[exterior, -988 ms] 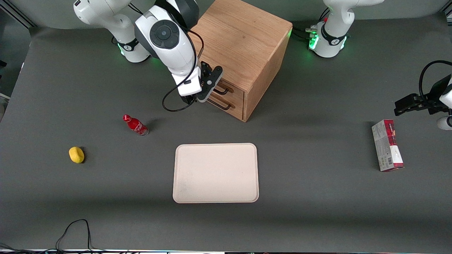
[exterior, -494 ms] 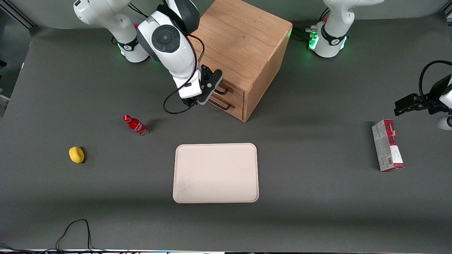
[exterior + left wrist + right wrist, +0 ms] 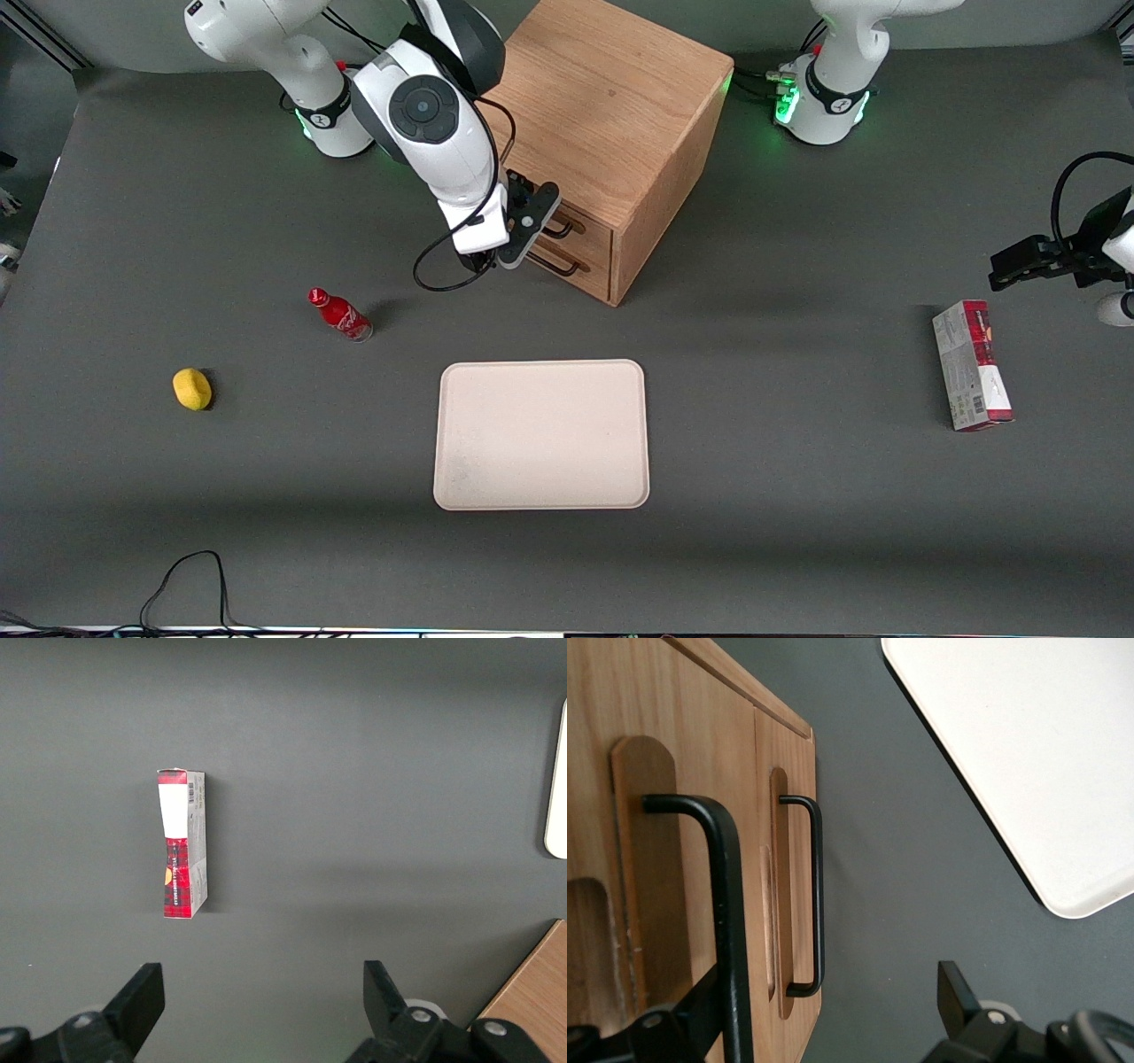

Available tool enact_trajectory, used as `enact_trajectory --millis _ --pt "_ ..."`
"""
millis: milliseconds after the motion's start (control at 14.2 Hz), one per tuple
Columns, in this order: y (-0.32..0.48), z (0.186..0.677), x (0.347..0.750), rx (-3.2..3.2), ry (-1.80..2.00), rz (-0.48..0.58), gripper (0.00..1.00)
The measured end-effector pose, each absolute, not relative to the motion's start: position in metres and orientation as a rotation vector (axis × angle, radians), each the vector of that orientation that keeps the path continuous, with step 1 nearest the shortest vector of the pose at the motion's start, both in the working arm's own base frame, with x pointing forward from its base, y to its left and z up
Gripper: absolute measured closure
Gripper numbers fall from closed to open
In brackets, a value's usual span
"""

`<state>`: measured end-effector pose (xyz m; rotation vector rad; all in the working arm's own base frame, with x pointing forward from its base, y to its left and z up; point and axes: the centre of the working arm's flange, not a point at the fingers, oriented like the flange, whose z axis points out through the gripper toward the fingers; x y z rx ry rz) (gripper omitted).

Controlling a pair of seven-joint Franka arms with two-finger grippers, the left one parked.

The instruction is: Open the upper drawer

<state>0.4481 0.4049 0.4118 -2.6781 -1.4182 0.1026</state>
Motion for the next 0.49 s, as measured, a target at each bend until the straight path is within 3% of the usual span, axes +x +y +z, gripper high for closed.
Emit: enact_trajectory --millis 494 --pt "0.401 0.4049 0.4551 -2.706 -1.453 0.079 0.0"
